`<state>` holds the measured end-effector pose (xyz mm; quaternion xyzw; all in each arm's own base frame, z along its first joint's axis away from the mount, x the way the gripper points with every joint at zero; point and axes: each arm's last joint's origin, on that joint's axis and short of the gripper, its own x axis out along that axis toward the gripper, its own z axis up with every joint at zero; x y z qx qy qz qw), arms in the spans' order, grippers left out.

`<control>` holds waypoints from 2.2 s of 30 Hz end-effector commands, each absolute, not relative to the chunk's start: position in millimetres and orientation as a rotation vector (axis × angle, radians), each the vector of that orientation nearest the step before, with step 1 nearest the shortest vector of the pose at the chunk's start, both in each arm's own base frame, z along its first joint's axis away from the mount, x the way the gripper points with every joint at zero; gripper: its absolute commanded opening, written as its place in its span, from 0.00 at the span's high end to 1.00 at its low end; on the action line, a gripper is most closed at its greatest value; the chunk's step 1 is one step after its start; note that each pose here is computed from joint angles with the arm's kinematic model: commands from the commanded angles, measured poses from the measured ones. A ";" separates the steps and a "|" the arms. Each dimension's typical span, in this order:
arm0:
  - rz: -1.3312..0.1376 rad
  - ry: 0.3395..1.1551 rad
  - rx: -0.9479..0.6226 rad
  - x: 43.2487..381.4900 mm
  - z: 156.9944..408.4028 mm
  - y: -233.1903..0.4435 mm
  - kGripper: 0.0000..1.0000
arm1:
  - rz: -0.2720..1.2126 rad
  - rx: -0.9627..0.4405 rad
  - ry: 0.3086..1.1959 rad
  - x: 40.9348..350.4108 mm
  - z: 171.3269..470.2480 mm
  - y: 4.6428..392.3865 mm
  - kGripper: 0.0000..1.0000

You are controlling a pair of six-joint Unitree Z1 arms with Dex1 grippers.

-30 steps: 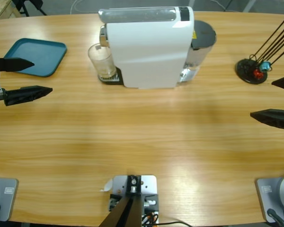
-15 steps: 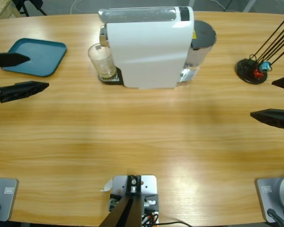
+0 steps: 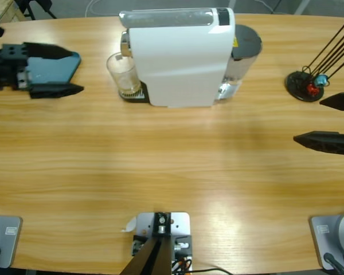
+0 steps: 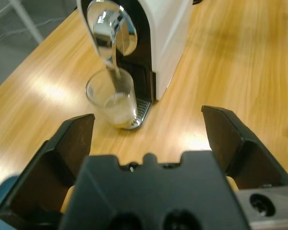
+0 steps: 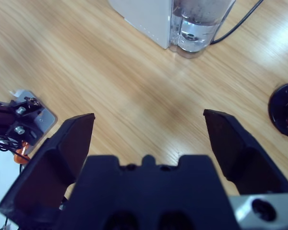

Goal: Pour coffee

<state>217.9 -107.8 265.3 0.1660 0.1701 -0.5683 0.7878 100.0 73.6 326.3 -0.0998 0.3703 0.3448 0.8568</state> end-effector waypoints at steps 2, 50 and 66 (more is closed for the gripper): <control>-1.330 0.405 0.388 273.4 210.5 -125.4 0.03 | 0.705 -0.257 0.861 115.2 317.6 80.4 0.00; -1.285 0.401 0.502 317.3 181.6 -187.0 0.53 | 0.706 -0.277 0.910 127.9 311.1 88.3 0.00; -1.233 0.420 0.453 296.8 200.3 -165.2 1.00 | 0.702 -0.275 0.888 124.9 312.9 86.1 0.00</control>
